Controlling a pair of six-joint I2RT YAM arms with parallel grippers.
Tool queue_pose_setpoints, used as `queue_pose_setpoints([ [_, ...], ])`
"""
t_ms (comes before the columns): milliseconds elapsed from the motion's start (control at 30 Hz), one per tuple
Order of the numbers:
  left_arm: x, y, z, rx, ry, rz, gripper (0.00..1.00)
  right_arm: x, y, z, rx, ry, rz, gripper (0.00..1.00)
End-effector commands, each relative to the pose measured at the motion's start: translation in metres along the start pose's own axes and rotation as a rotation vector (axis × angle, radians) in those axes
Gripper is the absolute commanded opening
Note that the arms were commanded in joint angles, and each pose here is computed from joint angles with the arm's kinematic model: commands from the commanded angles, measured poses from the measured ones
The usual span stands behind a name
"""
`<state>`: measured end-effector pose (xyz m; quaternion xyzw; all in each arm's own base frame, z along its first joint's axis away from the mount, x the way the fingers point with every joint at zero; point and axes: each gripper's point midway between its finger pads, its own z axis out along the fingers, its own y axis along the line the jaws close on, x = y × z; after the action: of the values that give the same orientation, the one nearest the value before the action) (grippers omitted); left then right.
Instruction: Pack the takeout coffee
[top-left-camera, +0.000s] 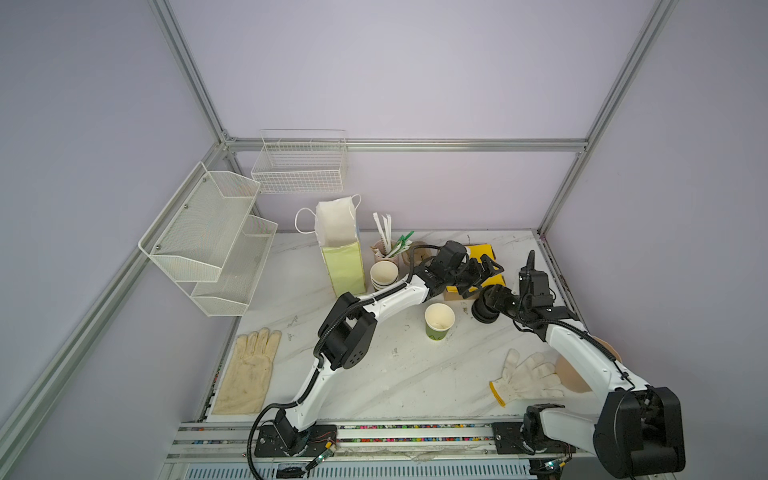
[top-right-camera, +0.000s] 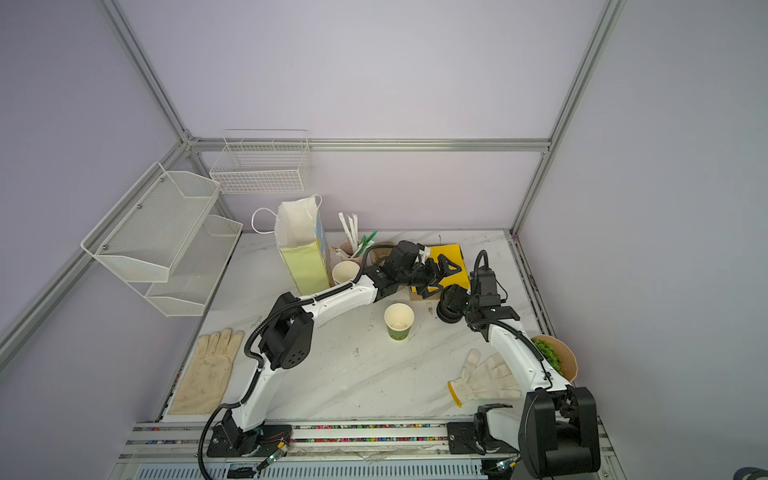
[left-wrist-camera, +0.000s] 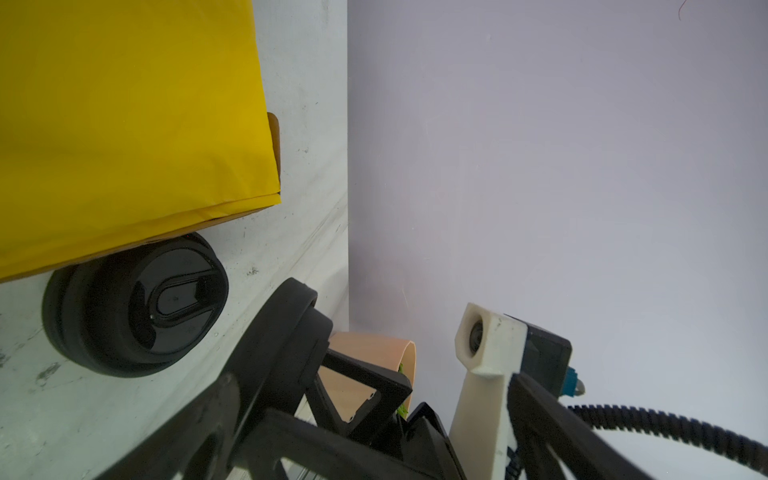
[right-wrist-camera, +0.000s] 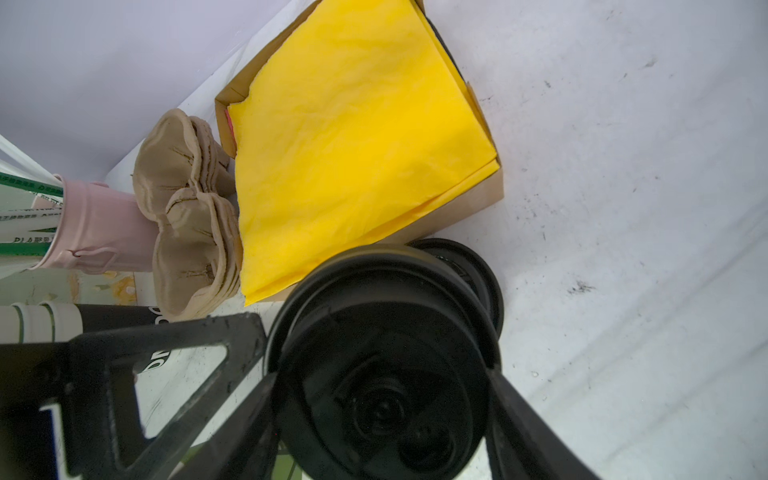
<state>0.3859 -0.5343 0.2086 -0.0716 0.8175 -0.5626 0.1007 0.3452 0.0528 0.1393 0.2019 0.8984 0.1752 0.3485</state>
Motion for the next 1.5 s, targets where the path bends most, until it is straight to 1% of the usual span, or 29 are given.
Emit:
queue_pose_setpoints([
  [0,0.002,-0.023,0.001,0.067,0.015,0.028,1.0,-0.005,0.001,-0.004,-0.009,-0.027,-0.006,0.64],
  [200,0.005,-0.01,0.006,0.052,0.024,0.016,1.0,-0.005,0.001,-0.005,-0.007,-0.031,-0.008,0.64],
  [1200,0.007,0.026,0.019,-0.009,0.038,-0.004,1.0,-0.006,0.0,-0.007,-0.002,-0.044,-0.01,0.64],
  [1333,0.003,0.028,0.018,-0.01,0.033,-0.007,1.0,-0.006,-0.001,-0.006,0.001,-0.042,-0.011,0.64],
  [1467,-0.009,0.023,0.012,0.001,0.01,-0.006,1.0,-0.004,-0.003,-0.006,0.005,-0.04,-0.014,0.64],
])
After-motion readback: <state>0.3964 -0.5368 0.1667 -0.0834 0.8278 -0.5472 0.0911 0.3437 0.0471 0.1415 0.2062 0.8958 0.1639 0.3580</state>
